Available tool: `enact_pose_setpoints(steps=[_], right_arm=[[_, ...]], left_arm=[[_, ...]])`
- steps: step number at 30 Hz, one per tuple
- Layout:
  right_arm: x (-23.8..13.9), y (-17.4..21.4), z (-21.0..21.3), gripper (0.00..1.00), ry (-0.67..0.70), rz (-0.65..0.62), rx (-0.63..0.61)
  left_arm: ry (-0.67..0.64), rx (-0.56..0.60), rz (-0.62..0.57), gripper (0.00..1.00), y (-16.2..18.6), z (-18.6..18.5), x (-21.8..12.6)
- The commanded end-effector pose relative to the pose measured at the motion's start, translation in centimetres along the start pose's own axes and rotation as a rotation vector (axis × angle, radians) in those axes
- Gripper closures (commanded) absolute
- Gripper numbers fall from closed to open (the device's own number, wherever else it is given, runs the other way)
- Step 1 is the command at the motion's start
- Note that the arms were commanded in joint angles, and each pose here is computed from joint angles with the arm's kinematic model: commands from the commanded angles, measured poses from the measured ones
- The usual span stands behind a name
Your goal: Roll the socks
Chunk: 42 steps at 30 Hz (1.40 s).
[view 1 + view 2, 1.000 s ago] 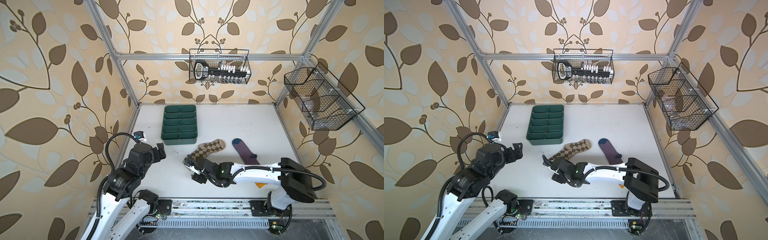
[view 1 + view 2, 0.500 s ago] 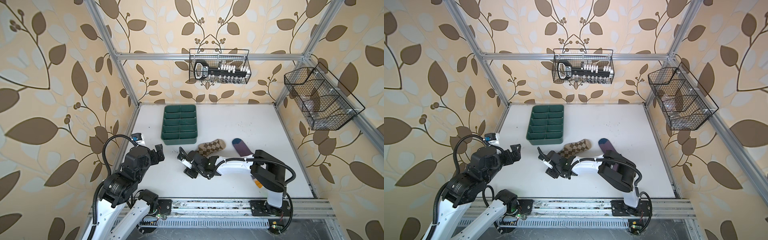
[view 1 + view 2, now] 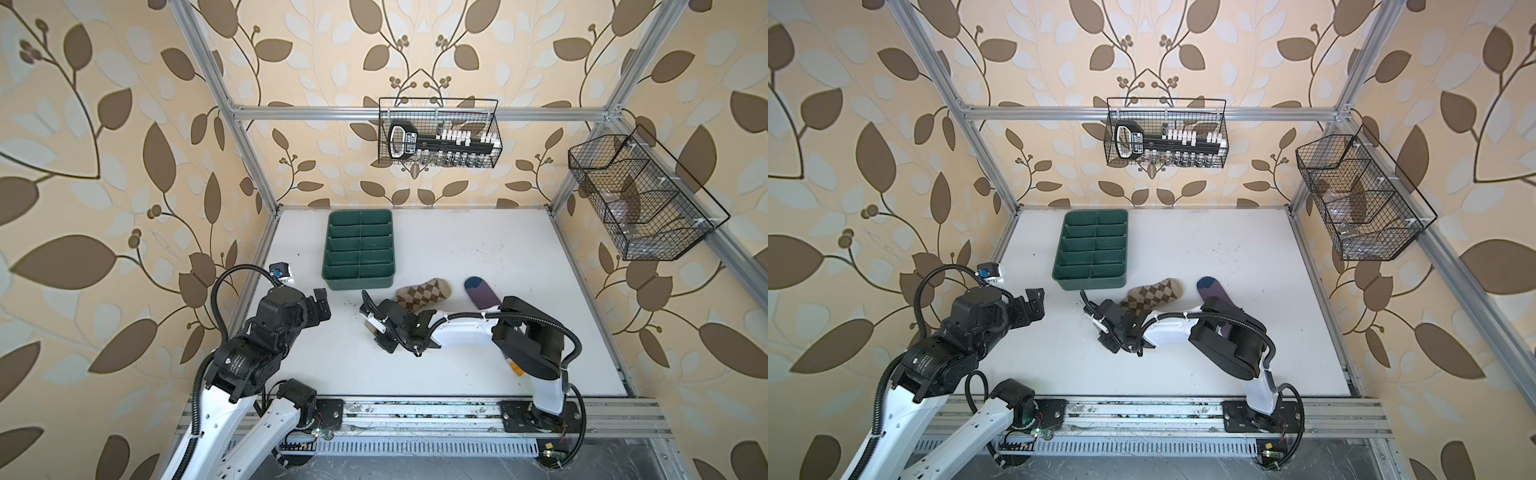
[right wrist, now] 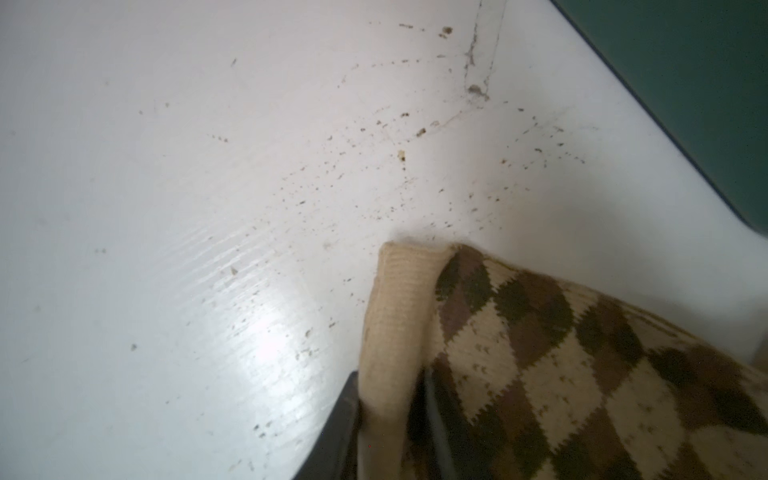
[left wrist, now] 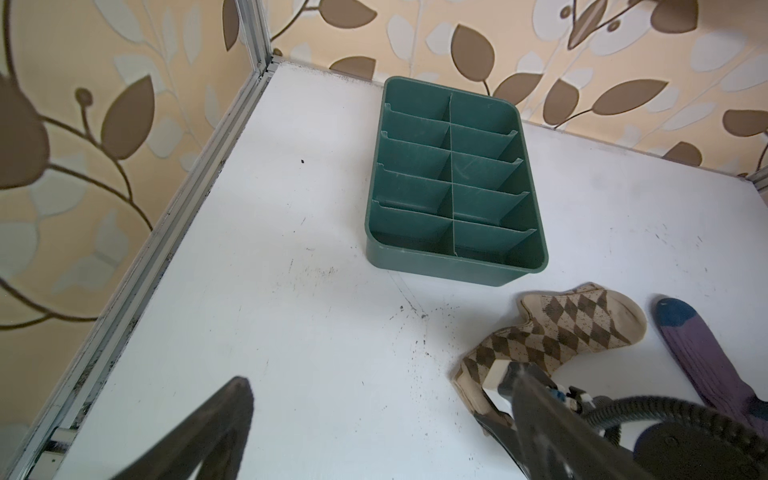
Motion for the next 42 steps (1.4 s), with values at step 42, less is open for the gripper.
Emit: enact_pose_setpoints(steps=[42], right_arm=[[-3.0,10.8,-1.0,0.88,-0.622,0.329,0.212]], left_arm=[[0.838,1.694,0.243,0.18,21.3,-6.1,6.1]])
Point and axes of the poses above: each gripper's point midway between its finger pads, its own x axis out along the fingers, its own z axis along the line the jaws close on, y = z × x, the point moved 8 cm from there along -x, back along the fingers, and after that the axes turned 14 degrees about -x, right-handed, at the moved point
